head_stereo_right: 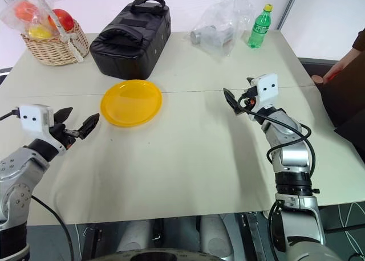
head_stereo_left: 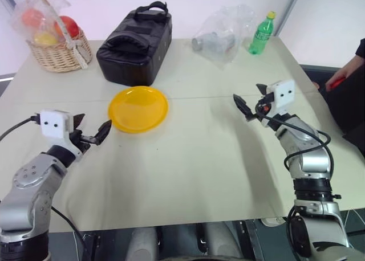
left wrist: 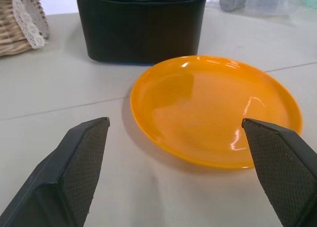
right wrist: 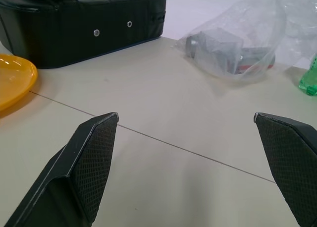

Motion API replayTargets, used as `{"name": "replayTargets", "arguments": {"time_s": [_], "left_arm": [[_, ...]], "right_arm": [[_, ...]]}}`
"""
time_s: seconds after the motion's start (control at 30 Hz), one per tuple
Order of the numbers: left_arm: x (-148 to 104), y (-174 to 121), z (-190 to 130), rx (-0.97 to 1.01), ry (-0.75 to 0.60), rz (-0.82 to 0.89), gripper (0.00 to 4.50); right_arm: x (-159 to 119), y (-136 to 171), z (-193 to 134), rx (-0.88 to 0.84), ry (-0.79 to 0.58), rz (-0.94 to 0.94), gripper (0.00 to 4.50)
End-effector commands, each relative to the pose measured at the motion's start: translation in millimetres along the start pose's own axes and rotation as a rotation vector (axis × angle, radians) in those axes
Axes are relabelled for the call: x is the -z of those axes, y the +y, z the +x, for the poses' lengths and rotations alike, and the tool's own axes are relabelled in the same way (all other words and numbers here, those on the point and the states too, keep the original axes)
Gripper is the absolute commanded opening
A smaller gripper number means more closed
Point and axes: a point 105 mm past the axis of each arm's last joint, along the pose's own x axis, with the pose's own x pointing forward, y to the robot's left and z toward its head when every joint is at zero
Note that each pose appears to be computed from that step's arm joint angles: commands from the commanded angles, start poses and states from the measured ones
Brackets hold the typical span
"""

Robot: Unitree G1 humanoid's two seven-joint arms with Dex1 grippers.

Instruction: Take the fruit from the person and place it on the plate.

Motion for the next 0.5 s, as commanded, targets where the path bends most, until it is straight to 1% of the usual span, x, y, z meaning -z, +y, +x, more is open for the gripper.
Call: {"name": "replayTargets", "arguments": {"time_s": [0.03,0.1,0.5], "left_arm": [[-17.4,-2.4,-3.5,0.016,-0.064,0.005,4.50],[-20.5,-3.6,-3.4,0.021,-0.082,-0.002,4.50],[-20.1,0.0,1.6,0.026,-0.056,0.040,4.50]], "right_arm": [[-13.3,0.9,1.9,0.000,-0.053,-0.015,4.47],[-13.2,1.3,2.2,-0.001,-0.053,-0.014,4.47],[-10.0,5.3,4.2,-0.004,-0.053,-0.015,4.47]]}}
